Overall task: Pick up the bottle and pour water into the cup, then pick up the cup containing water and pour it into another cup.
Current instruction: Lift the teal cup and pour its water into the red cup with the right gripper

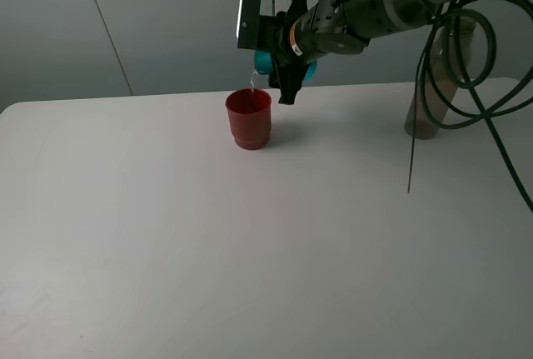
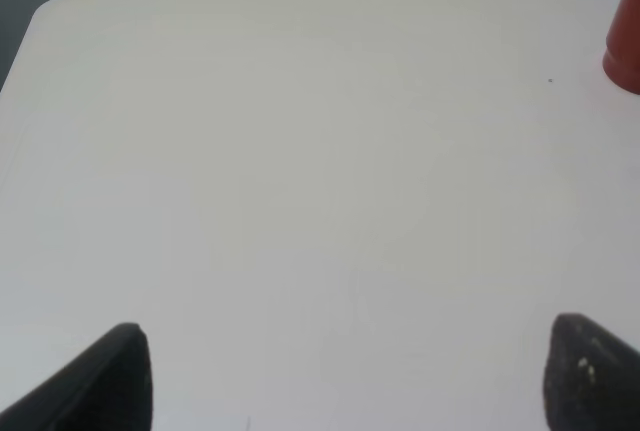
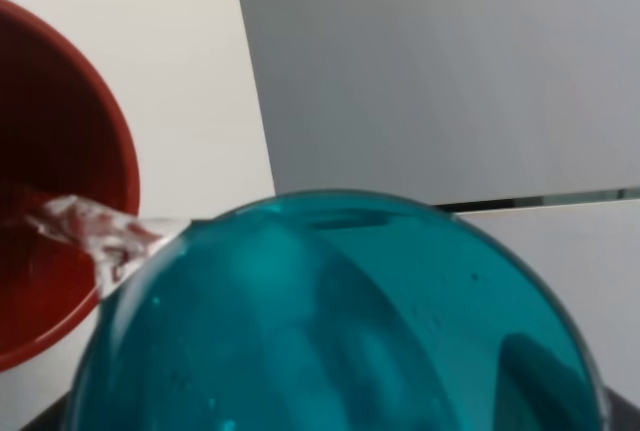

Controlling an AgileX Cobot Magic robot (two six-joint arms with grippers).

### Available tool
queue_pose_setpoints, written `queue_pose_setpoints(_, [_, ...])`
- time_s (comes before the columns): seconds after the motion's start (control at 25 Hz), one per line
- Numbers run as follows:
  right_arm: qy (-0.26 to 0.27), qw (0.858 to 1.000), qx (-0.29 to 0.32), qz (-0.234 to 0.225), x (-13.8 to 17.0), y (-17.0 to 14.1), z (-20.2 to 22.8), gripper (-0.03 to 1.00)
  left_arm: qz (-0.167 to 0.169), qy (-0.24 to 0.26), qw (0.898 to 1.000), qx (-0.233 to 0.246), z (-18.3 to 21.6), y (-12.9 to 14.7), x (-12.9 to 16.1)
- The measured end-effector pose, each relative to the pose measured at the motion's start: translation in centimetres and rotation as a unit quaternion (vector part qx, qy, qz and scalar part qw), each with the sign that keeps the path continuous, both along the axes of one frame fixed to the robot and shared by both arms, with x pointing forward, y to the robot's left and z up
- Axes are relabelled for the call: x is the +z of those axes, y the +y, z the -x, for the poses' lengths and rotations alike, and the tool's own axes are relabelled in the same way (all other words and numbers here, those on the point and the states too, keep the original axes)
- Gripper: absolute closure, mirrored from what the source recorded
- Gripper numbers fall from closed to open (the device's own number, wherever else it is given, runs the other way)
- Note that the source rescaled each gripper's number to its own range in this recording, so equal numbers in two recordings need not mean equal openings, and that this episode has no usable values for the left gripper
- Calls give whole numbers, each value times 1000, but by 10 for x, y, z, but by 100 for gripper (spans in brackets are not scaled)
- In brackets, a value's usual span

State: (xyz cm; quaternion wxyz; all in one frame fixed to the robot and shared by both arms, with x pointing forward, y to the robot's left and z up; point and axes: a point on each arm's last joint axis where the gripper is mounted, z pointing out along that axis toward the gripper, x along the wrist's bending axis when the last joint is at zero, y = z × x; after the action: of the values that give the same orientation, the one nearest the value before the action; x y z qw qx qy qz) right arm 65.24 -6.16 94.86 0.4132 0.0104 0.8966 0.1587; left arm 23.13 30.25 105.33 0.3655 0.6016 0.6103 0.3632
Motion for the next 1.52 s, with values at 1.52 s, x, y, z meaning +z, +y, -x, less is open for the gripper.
queue_pose_setpoints(1.52, [-85, 981, 110, 135, 5, 3, -2, 85, 0, 0, 1000, 0, 0, 0, 0])
